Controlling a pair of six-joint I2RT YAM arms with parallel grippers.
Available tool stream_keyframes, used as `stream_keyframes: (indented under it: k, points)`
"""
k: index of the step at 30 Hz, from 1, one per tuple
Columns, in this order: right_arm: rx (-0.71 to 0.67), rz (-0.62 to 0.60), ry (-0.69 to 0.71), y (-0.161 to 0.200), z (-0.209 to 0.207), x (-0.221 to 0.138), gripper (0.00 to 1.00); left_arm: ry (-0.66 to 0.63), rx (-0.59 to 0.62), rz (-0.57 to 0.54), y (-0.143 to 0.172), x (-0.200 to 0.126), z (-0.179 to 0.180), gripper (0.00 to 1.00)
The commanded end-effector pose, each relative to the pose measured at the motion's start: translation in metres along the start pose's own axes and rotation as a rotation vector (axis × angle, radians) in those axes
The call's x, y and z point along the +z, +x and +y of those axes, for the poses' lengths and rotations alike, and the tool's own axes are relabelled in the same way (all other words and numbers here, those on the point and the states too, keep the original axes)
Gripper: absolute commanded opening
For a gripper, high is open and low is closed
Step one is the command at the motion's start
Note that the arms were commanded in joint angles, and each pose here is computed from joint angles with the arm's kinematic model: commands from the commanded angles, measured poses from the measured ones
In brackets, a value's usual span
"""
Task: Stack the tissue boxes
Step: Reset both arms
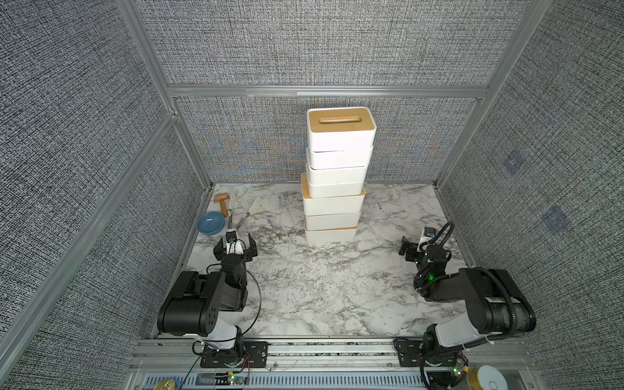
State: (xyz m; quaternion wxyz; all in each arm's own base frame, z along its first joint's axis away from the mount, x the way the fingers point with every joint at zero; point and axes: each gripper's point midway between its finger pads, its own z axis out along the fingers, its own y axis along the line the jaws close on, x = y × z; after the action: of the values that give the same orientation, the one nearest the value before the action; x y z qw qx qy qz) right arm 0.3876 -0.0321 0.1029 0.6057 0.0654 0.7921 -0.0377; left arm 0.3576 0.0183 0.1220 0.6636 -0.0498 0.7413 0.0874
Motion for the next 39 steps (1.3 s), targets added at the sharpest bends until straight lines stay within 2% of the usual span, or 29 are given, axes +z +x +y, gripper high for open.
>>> stream_keyframes:
  k: [1,14,39]
  points:
    - [-0.019,0.058,-0.025,0.0072,0.0045,0.0044,0.99,0.007,0.0,-0.029,-0.0075,0.0008,-0.001,0.99]
    - [-0.042,0.009,-0.018,0.0037,0.0071,-0.001,0.99,0.007,0.001,-0.031,-0.0077,-0.0002,-0.0007,0.99]
    - [-0.036,0.013,-0.023,0.004,0.0075,0.0,0.99,0.01,0.001,-0.028,-0.0077,0.0015,-0.0015,1.0]
